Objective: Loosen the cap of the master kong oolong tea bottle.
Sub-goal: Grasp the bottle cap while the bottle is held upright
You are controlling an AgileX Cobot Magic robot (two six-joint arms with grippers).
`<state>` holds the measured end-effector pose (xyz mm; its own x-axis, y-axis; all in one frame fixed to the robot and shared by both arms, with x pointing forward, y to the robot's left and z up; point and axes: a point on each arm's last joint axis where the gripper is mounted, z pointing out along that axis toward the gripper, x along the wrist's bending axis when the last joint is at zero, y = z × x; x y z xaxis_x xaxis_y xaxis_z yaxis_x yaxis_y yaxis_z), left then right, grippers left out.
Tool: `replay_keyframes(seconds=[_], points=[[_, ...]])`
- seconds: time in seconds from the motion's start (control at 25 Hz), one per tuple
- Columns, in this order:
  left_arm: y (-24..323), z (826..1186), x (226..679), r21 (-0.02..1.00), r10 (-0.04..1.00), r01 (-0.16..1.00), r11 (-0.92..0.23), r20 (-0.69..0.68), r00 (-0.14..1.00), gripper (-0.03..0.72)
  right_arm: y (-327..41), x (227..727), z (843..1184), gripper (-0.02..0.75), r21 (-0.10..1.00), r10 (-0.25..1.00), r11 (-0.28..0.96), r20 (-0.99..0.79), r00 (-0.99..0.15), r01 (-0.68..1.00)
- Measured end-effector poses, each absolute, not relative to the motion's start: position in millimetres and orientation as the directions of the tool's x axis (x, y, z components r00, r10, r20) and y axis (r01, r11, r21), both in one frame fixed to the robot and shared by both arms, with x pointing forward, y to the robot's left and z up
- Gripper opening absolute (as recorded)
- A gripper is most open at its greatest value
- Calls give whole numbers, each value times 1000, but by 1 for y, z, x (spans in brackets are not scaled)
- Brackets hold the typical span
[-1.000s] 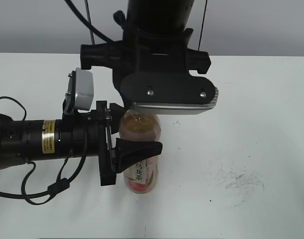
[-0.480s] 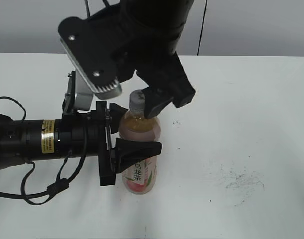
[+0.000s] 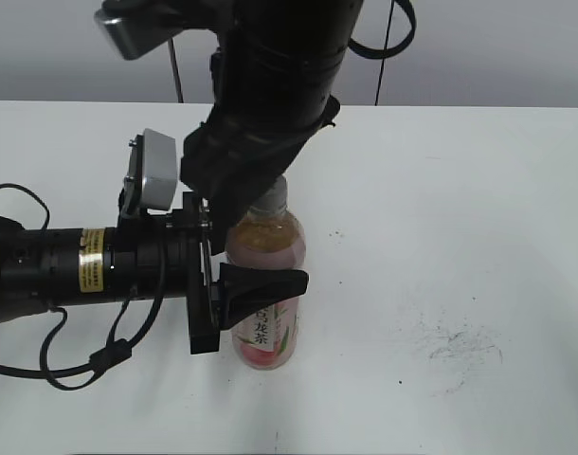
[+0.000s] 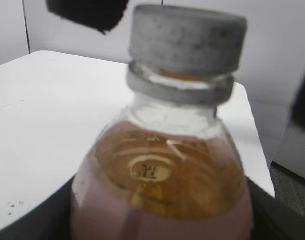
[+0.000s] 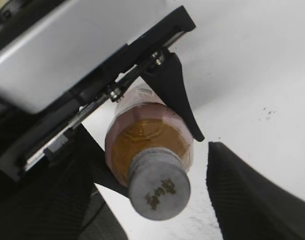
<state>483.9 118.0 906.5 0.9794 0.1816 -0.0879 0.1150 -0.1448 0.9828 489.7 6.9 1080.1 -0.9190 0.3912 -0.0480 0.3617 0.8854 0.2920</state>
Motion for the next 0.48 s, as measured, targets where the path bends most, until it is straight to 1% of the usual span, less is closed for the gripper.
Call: replay_keyframes(seconds=[0.08, 0.2, 0.48], points=[[118, 906, 484, 983, 182, 115, -145, -88, 979, 447, 7, 490, 1080, 515, 296, 496, 831, -11, -869, 470], [118, 906, 484, 983, 182, 115, -145, -88, 979, 447, 7, 490, 1080, 497, 295, 578, 777, 19, -816, 556], [118, 906, 484, 983, 179, 114, -146, -87, 980, 447, -1, 482, 1091, 464, 314, 609, 746, 34, -792, 587]])
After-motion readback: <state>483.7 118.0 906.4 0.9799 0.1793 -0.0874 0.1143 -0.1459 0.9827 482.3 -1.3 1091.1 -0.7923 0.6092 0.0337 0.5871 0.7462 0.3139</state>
